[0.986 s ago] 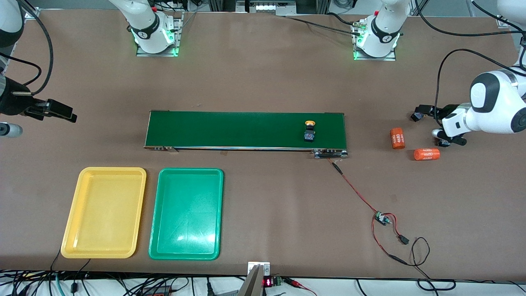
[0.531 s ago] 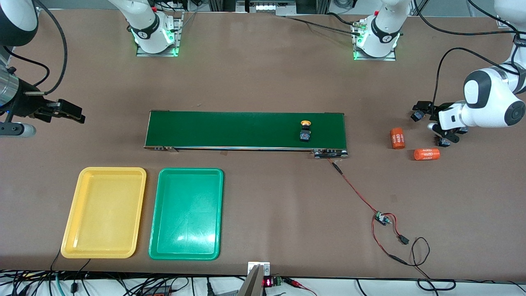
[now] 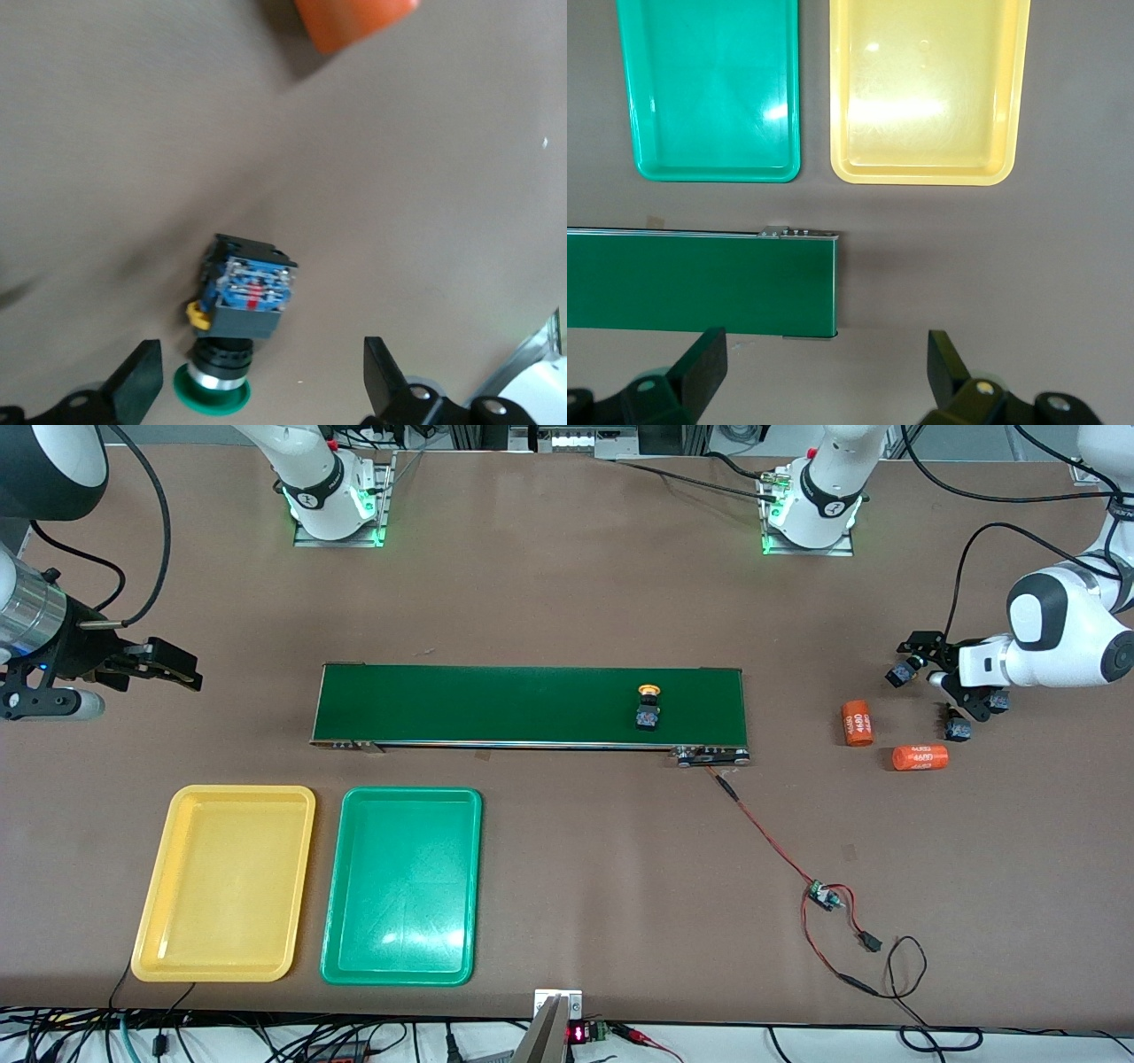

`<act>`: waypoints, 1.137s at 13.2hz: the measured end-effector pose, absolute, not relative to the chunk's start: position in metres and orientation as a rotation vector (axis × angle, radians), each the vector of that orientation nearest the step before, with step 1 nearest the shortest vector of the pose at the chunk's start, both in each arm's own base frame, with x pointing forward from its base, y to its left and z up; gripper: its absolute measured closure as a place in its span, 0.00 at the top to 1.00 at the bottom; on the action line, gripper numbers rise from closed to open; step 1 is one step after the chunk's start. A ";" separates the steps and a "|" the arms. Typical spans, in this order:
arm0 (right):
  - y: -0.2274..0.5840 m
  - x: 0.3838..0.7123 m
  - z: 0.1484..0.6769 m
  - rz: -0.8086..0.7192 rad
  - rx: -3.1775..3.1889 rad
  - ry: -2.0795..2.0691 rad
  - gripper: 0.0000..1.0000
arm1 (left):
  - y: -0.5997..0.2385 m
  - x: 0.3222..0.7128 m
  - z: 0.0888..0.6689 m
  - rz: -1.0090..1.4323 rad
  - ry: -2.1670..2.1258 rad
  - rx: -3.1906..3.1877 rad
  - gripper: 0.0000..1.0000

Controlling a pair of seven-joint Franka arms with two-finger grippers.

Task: Sort buttons by color to trays
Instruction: 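Grasp a green-capped button with the left gripper while the right gripper rises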

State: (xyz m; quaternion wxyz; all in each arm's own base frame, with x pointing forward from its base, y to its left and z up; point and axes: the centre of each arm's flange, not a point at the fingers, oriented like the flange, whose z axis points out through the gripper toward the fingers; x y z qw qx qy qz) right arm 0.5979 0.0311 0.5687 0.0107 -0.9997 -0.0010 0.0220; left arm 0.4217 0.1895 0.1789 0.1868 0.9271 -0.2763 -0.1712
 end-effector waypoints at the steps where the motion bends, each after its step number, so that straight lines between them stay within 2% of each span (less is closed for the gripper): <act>1: 0.031 0.598 0.569 0.062 -3.119 -0.003 1.00 | 0.187 0.419 0.177 -0.487 -0.787 2.600 1.00; 6: 0.029 0.599 0.569 0.060 -3.123 0.000 1.00 | 0.183 0.419 0.172 -0.354 -0.935 2.638 1.00; 12: 0.033 0.597 0.567 0.086 -3.122 -0.023 1.00 | 0.176 0.406 0.163 -0.352 -0.968 2.621 1.00; 15: 0.035 0.595 0.566 0.104 -3.115 -0.164 1.00 | 0.176 0.407 0.163 -0.318 -1.017 2.623 0.96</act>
